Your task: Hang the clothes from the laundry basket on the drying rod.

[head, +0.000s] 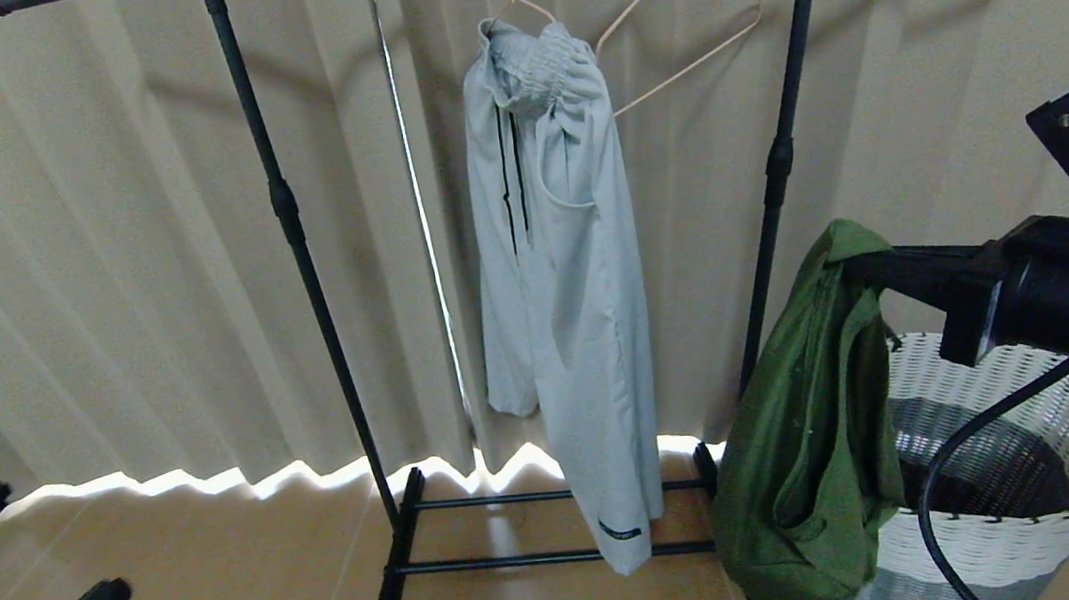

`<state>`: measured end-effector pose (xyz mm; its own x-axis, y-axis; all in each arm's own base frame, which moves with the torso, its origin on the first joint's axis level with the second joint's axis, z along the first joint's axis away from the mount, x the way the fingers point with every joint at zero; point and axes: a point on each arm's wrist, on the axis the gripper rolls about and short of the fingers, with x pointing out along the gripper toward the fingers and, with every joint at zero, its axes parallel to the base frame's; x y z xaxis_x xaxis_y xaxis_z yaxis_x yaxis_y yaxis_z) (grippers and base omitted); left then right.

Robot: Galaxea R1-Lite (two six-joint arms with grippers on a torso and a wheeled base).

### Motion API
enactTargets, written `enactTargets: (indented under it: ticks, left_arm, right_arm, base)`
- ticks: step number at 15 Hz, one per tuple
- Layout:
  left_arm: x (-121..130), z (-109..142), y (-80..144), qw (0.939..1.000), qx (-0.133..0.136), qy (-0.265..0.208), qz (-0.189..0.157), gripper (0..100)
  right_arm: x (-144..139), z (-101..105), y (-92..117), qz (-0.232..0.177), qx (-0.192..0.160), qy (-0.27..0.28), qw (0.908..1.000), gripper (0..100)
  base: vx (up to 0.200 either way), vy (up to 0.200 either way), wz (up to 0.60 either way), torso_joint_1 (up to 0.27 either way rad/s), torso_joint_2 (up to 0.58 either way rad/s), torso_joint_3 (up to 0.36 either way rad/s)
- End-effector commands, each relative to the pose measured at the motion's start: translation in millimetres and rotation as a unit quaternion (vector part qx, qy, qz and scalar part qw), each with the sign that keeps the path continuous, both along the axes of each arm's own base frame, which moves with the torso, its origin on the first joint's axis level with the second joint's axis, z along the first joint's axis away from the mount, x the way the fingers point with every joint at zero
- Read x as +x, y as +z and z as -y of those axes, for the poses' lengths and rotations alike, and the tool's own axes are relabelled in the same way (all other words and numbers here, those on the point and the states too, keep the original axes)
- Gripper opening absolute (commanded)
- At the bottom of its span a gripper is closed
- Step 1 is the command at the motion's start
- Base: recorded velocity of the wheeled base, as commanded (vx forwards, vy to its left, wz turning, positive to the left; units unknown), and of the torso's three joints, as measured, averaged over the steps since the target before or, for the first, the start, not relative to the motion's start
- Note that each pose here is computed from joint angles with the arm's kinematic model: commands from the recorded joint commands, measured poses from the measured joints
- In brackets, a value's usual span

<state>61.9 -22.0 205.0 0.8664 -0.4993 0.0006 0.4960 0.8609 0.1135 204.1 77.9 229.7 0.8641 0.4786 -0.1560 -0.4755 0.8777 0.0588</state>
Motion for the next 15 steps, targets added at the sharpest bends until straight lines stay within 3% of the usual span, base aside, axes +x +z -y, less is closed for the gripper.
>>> enactTargets:
  ticks: [1, 3, 4, 5, 6, 8, 11, 15]
  left_arm:
    - [69.8, 54.9, -13.9, 0.9926, 0.025, -0.08, -0.087, 100]
    - [85.6, 91.3, -20.5, 0.9906, 0.019, -0.084, -0.106, 100]
    - [95.6, 130.6, -28.7, 0.9881, 0.016, -0.085, -0.127, 100]
    - [95.6, 130.6, -28.7, 0.9881, 0.016, -0.085, -0.127, 100]
    - [102.2, 171.6, -39.0, 0.9802, 0.014, -0.114, -0.161, 100]
    - [103.2, 211.7, -43.6, 0.9716, -0.013, -0.137, -0.192, 100]
    - [102.5, 256.3, -50.1, 0.9667, -0.053, -0.122, -0.219, 100]
    - [103.2, 294.3, -67.1, 0.9623, -0.059, -0.122, -0.236, 100]
  right_arm:
    - [0.6, -1.1, -0.9, -0.003, 0.002, 0.006, 1.0, 0]
    - [-1.5, -0.5, 2.9, 0.004, 0.007, 0.01, 0.9999, 0]
    - [-3.7, 0.6, 7.9, 0.013, 0.013, 0.009, 0.9998, 0]
    - [-3.7, 0.6, 7.9, 0.013, 0.013, 0.009, 0.9998, 0]
    - [-4.7, 0.6, 9.8, 0.016, 0.015, 0.012, 0.9997, 0]
    - [-6.0, 1.0, 17.2, 0.027, 0.024, 0.013, 0.9993, 0]
    - [-10.9, 2.0, 26.0, 0.038, 0.039, 0.029, 0.9981, 0]
    - [-14.0, 2.8, 30.3, 0.046, 0.043, 0.042, 0.9971, 0]
  base:
    - [0.0, 0.0, 0.0, 0.0, 0.0, 0.0]
    - [0.0, 0.0, 0.0, 0.0, 0.0, 0.0]
    - [0.0, 0.0, 0.0, 0.0, 0.0, 0.0]
    - [0.0, 0.0, 0.0, 0.0, 0.0, 0.0]
    - [0.0, 0.0, 0.0, 0.0, 0.0, 0.0]
    - [0.0, 0.0, 0.0, 0.0, 0.0, 0.0]
    - [0.0, 0.0, 0.0, 0.0, 0.0, 0.0]
    - [0.0, 0.0, 0.0, 0.0, 0.0, 0.0]
